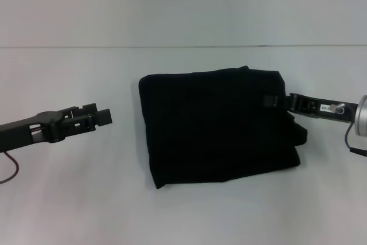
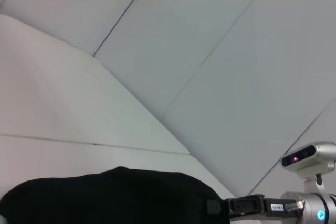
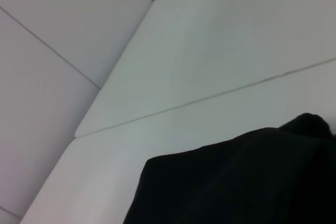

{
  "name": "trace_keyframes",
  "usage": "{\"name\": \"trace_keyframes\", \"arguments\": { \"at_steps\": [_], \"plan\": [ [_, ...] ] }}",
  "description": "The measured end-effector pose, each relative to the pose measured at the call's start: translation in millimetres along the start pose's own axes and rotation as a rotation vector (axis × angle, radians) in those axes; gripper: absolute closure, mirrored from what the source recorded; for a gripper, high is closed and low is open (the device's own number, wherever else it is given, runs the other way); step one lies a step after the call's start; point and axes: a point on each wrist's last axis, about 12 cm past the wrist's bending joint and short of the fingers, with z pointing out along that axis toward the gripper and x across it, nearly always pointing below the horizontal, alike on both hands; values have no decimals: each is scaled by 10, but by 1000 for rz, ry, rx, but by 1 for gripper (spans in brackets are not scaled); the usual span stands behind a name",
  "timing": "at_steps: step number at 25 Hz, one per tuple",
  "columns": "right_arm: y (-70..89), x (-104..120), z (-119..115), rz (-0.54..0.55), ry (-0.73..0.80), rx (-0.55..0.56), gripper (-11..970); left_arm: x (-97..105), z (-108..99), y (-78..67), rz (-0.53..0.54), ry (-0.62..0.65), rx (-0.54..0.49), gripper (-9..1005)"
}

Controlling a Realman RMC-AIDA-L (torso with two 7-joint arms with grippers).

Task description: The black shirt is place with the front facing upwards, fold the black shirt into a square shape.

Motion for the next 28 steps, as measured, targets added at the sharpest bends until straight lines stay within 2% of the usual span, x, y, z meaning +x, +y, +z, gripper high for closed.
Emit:
{"name": "trace_keyframes", "arguments": {
  "at_steps": [7,14,19,23,25,28],
  "plan": [
    [-149,120,-23,27,7,88,860,12,41,-9,-8,10,8,88],
    [-210,184,-14,19,22,141,861,-2,69,-4,-13,13,6,87],
    [-307,169,-146,37,-66,161,737,-2,74,-4,-13,13,6,87],
    [-400,147,-339,64,-155,162,576,-3,74,2,-22,12,0,88],
    [-413,123,-451,37,-198,140,495,-2,72,7,-30,12,-4,88],
    [-326,107,-530,-93,-230,55,367,-3,76,10,-40,11,-7,88]
  ]
}}
